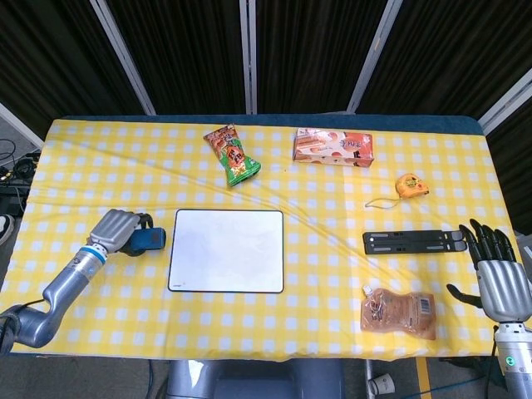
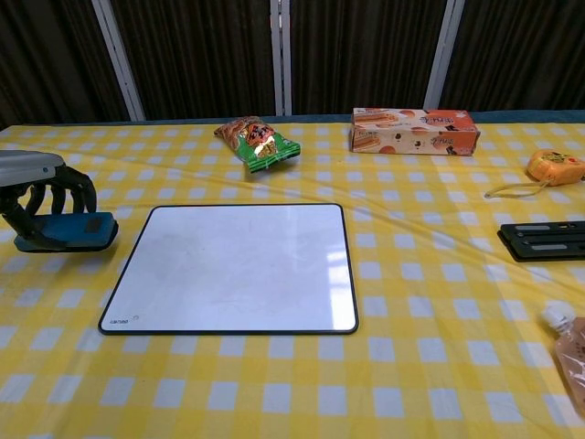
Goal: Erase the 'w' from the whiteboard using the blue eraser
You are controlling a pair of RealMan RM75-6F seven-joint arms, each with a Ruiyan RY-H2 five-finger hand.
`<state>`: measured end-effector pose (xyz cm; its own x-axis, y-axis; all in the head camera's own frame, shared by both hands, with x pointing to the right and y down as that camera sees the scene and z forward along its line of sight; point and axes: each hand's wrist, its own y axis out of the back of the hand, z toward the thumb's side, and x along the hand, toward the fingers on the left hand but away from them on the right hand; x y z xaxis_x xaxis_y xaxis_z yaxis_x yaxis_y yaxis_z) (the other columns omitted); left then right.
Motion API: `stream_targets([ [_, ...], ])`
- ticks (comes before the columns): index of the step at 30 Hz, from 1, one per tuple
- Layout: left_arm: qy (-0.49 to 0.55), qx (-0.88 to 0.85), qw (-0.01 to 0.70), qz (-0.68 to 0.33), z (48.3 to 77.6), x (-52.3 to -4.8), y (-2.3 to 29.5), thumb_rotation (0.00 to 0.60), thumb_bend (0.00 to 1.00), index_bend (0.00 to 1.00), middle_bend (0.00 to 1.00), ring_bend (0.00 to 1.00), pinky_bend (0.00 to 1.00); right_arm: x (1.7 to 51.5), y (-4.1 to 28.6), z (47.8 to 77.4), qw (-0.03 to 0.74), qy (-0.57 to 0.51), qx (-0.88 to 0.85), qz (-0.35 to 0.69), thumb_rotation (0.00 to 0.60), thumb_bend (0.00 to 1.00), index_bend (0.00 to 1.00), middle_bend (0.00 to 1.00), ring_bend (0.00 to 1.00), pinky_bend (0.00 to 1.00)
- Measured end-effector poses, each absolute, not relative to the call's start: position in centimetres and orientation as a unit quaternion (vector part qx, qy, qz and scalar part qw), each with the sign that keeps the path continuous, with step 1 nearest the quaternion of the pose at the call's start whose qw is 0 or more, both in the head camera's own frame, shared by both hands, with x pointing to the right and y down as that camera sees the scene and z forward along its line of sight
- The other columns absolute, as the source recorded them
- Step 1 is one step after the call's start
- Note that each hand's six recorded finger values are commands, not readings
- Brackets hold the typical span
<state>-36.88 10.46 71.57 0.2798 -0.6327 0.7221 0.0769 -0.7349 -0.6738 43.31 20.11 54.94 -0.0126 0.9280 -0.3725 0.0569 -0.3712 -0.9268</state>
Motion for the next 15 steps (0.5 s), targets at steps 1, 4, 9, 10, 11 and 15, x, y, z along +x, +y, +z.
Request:
stream_targets([
  [1,0.191,-0.735,0.309,-0.572,71.7,-37.3,10.5,0.6,0.26,0.49,0.4,0.49,0.52,43.2,20.1,55.0,0.377,-0.414,-0.593,0.578,0.6,0.0,0.0,0.0,0.0,0.0],
  [4,0.193,-0.734,0.304,-0.576,72.3,-37.9,10.7,0.6,0.1,0.36,0.26,0.33,0.42,43.0,20.1,55.0,0.378,-0.413,-0.595,0.577,0.6,0.0,0.0,0.0,0.0,0.0],
  [9,0.201,-0.736,0.292,-0.577,72.4,-37.9,10.9,0.6,0.0,0.0,0.0,0.0,0.02,42.9,20.1,55.0,0.378,-0.414,-0.596,0.575,0.6,0.0,0.0,0.0,0.0,0.0],
  [10,0.206,-0.735,0.293,-0.575,72.2,-37.9,10.8,0.6,0.0,0.0,0.0,0.0,0.0,42.9,20.1,54.9,0.377,-0.415,-0.596,0.574,0.6,0.0,0.0,0.0,0.0,0.0],
  [11,0.212,-0.734,0.295,-0.574,72.0,-37.9,10.7,0.6,0.0,0.0,0.0,0.0,0.0,42.9,20.1,54.9,0.377,-0.416,-0.596,0.574,0.6,0.0,0.0,0.0,0.0,0.0],
  [15,0.248,-0.723,0.311,-0.565,70.4,-38.5,10.0,0.6,0.0,0.0,0.0,0.0,0.0,43.0,20.0,54.8,0.376,-0.418,-0.598,0.571,0.6,0.0,0.0,0.0,0.0,0.0],
])
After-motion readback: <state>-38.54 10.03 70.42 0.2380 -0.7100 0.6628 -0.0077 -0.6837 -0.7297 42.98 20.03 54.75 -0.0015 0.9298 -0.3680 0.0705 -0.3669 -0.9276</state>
